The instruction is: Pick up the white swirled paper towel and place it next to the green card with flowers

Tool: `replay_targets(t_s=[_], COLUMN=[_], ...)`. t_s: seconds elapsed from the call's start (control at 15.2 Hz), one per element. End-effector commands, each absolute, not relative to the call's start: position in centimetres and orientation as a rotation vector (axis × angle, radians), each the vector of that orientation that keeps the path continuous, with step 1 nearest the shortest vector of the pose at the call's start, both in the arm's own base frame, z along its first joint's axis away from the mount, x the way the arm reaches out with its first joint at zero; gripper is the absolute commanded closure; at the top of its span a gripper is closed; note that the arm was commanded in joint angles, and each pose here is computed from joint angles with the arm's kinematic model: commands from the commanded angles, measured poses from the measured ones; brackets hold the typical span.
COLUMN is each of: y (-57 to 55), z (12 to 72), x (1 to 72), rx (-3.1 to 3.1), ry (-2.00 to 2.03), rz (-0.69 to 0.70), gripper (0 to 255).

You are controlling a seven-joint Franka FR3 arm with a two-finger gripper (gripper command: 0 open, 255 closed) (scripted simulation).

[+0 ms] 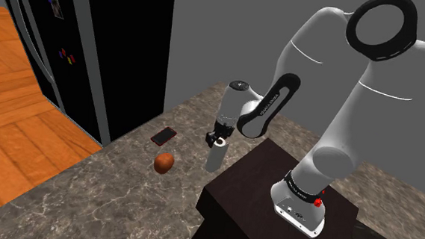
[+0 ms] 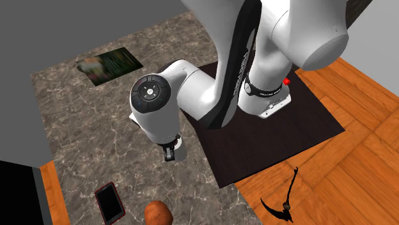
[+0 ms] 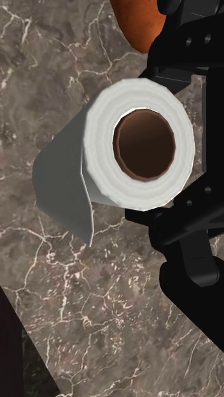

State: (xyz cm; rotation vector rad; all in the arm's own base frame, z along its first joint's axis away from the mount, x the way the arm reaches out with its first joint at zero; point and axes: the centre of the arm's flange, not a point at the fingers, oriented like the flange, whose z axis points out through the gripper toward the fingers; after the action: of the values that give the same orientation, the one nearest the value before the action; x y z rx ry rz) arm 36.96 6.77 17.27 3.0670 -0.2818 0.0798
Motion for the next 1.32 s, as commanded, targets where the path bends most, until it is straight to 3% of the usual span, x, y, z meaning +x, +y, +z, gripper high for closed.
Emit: replay_targets(t_s=[0.0, 1.25], y=[6.8, 6.8], z=[18.3, 28.4], x=[37.0, 37.0], rx=[3.067, 3.067], ry=[-0.283, -0.283], rz=[0.078, 0.078], gripper=[255, 255])
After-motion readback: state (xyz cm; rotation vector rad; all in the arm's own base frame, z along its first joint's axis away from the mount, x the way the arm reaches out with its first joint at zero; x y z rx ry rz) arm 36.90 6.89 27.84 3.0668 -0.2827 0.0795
